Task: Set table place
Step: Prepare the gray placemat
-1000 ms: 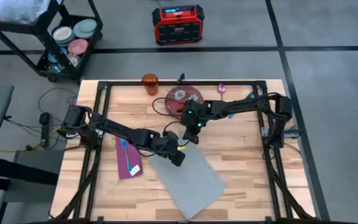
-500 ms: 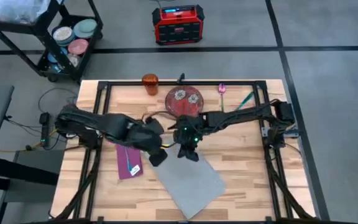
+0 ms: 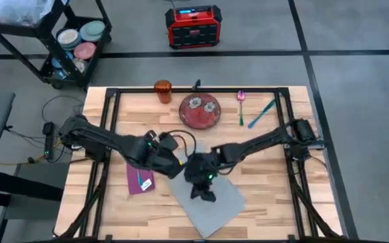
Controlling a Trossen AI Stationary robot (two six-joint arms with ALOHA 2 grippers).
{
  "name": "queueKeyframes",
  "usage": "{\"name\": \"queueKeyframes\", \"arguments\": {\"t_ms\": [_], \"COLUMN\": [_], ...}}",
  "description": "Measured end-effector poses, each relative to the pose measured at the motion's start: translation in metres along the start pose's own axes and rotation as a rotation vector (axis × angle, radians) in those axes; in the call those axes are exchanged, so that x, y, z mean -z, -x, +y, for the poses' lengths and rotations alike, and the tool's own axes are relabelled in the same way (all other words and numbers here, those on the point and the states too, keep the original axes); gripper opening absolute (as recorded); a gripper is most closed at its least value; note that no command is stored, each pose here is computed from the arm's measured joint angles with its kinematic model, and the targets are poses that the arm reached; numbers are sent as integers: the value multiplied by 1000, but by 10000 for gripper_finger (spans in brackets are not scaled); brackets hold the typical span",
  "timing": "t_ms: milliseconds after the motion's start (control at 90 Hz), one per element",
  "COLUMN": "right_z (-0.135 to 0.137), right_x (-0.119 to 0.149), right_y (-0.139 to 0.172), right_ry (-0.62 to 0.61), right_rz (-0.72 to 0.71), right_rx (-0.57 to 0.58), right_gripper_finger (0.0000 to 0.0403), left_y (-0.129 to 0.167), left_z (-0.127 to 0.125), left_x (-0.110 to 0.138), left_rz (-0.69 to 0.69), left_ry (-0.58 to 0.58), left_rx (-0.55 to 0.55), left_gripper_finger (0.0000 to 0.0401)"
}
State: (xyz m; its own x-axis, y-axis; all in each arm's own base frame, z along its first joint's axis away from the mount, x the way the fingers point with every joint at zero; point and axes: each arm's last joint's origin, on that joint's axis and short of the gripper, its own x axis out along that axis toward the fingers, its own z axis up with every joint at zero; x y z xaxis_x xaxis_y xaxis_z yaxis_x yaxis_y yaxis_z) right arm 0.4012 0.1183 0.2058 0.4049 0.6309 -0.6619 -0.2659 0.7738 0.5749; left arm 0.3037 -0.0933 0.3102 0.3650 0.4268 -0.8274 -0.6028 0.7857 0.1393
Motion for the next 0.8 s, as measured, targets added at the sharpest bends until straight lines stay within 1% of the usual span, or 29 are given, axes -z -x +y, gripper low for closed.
{"name": "queueKeyframes", "arguments": {"t_ms": [22, 78, 122, 156, 189, 256, 322, 378, 433, 544, 622, 678, 733, 800], "right_z": [-2, -4, -8, -13, -17, -26, -36, -43, -45, -52, -64, -74, -85, -99], "right_x": [5, 8, 16, 22, 21, 22, 27, 27, 29, 29, 36, 41, 50, 59], "right_y": [-5, -16, -18, -15, -12, -1, 8, 13, 18, 21, 20, 21, 23, 27], "right_ry": [-24, -45, -83, -114, -126, -135, -167, -171, -167, -130, -133, -152, -182, -210], "right_rz": [33, 45, 100, 137, 133, 151, 209, 213, 245, 250, 248, 244, 261, 277], "right_rx": [12, 47, 120, 183, 241, 359, 425, 443, 450, 450, 456, 464, 476, 481], "right_gripper_finger": [0, 0, 0, 0, 0, 0, 0, 0, 0, 0, 0, 0, 0, 0], "left_y": [-5, -14, -17, -18, -18, -15, -6, 0, 5, -2, -15, -27, -39, -49], "left_z": [-2, -5, -7, -9, -11, -12, -17, -20, -27, -45, -57, -63, -67, -64], "left_x": [3, 12, 16, 18, 21, 31, 40, 49, 57, 74, 85, 92, 97, 97], "left_rz": [-4, 9, 24, 28, 38, 65, 72, 90, 82, 81, 97, 114, 130, 129], "left_ry": [-7, 0, 16, 44, 70, 91, 130, 158, 201, 281, 327, 347, 371, 392], "left_rx": [7, 14, 31, 48, 52, 29, 42, 46, 85, 162, 231, 260, 272, 259], "left_gripper_finger": [0, 0, 0, 0, 0, 0, 0, 0, 0, 0, 0, 0, 0, 0]}}
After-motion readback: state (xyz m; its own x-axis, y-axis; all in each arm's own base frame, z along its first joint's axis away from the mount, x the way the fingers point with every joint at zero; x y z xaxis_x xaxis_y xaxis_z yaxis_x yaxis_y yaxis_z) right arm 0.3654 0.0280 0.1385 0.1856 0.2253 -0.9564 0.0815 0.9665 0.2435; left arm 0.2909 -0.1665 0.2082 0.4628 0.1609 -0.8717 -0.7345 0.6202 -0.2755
